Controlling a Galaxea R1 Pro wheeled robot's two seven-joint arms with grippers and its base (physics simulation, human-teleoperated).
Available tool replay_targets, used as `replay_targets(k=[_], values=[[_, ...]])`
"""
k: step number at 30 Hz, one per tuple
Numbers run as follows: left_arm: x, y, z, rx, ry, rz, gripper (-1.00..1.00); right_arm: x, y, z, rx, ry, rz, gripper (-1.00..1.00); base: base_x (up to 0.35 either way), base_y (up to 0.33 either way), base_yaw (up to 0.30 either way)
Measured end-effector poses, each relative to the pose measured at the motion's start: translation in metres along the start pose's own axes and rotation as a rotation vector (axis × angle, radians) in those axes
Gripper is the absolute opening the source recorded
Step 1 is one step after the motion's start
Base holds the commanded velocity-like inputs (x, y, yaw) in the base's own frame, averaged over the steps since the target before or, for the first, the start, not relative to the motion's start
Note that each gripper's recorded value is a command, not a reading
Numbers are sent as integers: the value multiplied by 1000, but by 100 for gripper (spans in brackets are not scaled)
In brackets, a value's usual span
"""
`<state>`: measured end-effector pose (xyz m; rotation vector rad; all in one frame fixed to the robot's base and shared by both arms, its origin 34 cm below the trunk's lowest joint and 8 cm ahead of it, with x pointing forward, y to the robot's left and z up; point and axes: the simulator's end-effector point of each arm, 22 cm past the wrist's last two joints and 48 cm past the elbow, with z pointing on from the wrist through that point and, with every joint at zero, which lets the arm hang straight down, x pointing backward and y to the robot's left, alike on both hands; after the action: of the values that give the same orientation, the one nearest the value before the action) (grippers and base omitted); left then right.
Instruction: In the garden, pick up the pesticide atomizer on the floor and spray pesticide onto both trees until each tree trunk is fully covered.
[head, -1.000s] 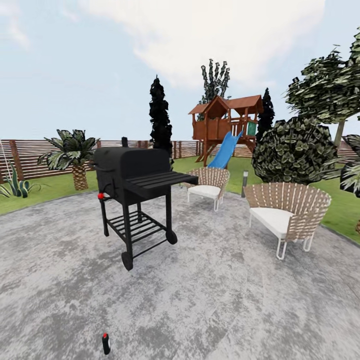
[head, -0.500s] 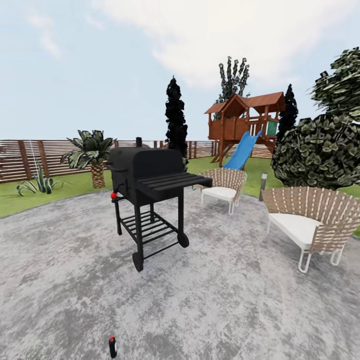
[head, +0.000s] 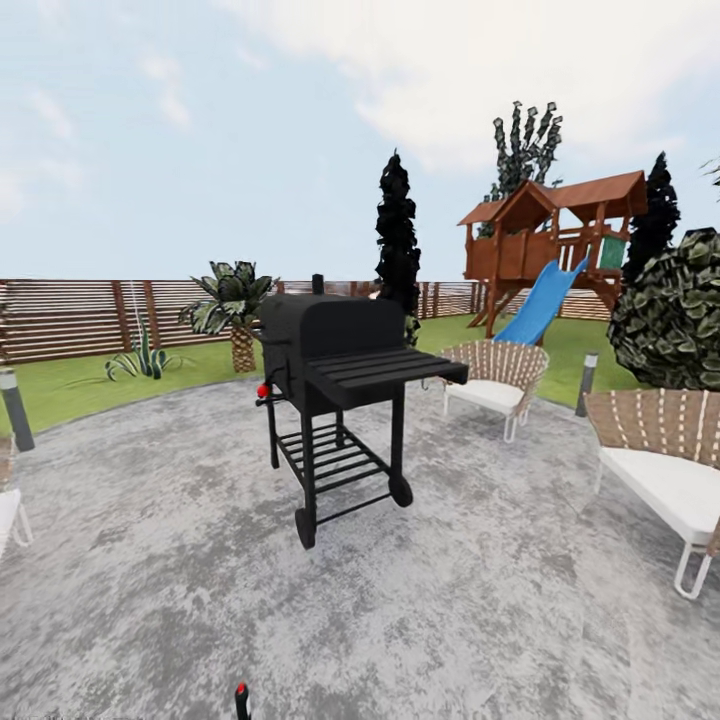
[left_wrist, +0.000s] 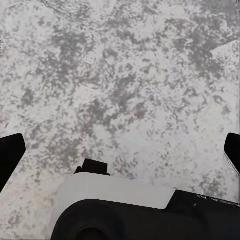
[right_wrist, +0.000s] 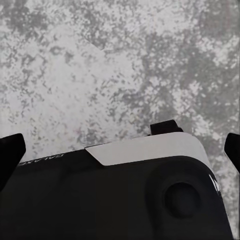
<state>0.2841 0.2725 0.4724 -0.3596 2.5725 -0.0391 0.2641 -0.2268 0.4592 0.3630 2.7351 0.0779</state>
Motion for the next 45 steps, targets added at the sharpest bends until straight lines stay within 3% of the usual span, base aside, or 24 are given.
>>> replay_targets(k=[16,31,45], values=[[0,0,0,0,1,0,100,0,1,0,0,0,0,100,242,-132,292],[0,0,0,0,1,-1,100,1,-3,0,20,2,-1,100,281,124,292],[-1,0,0,0,-1,-1,100,1,-3,0,22,2,0,100,124,17,292]])
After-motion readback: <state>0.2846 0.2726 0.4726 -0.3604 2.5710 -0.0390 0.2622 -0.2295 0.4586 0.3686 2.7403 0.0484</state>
